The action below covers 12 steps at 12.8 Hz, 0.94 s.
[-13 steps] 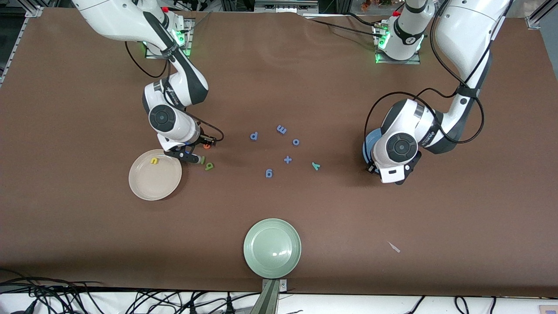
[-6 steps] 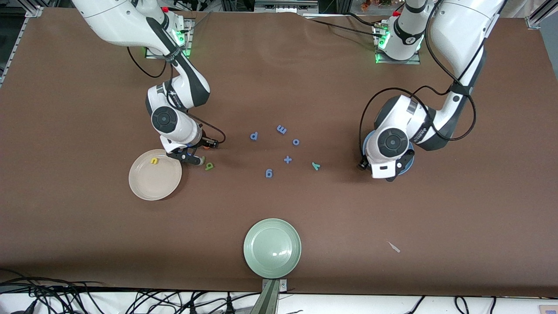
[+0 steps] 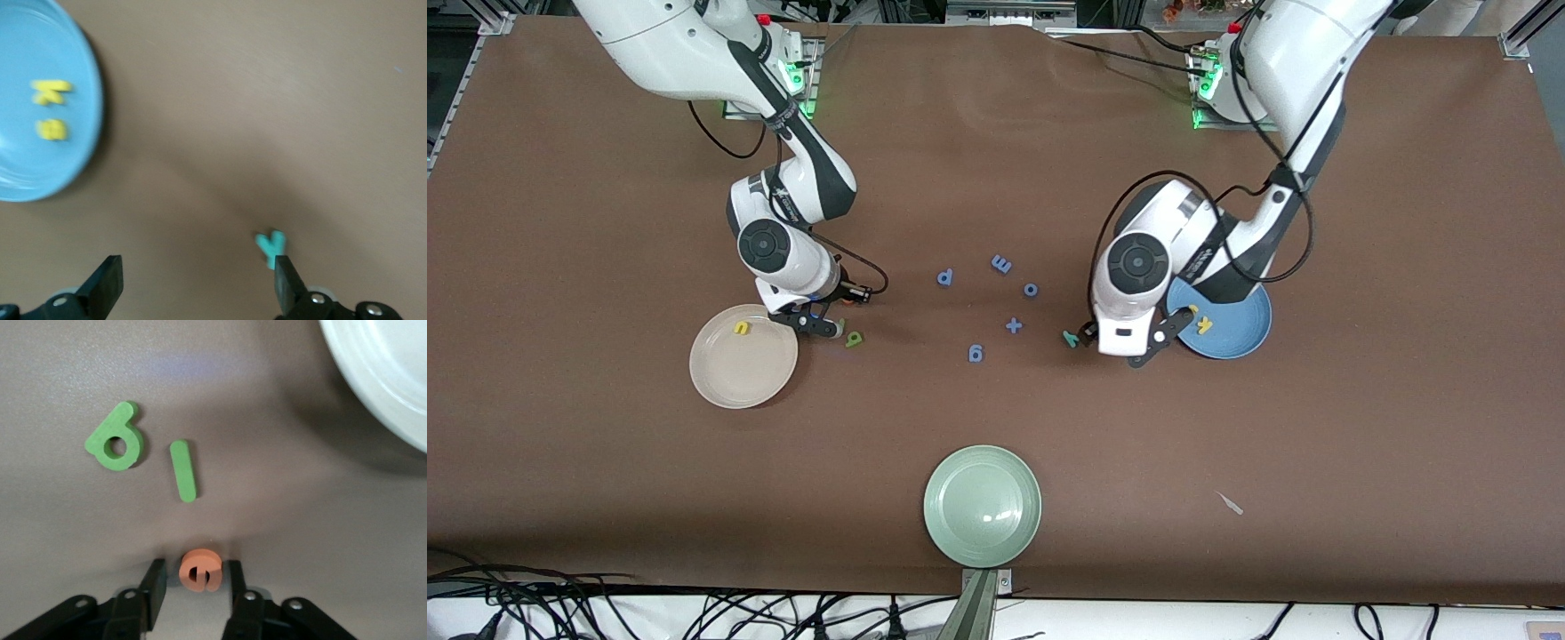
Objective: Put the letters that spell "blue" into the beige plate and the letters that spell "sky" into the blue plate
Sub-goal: 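Place e on white plate with the right gripper while the left gripper grasps y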
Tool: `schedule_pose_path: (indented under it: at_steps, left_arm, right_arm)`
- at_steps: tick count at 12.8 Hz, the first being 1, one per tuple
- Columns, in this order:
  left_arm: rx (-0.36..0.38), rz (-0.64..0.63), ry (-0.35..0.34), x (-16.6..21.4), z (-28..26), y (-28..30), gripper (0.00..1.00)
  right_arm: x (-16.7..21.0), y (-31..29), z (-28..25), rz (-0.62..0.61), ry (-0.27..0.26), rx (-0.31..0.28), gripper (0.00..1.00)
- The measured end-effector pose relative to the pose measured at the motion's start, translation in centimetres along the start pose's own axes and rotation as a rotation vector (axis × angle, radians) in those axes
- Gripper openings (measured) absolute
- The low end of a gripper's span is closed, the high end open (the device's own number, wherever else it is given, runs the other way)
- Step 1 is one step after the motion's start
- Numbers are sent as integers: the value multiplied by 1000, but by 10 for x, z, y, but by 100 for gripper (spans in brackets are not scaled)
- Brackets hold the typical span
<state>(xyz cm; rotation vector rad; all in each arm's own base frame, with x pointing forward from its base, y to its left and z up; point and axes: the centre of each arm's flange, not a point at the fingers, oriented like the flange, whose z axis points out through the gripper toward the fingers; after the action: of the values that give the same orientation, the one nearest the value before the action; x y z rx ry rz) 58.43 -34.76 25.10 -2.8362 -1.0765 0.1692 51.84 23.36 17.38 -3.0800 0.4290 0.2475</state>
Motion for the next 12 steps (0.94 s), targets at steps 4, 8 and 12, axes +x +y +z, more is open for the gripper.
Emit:
schedule_pose_path:
  at_steps: [4,8,12]
  left_arm:
    - [-109,-22,-32,8,34,20,98]
    - [-98,-12,-49,-1,59,23,80]
    - [-101,-2,-55,-9,73,25,67]
  right_arm:
    - [0,0,-1,0,1,0,28]
    - [3,2,-9,-25,15,4,28]
    - [12,8,-59,-134,15,-32,28]
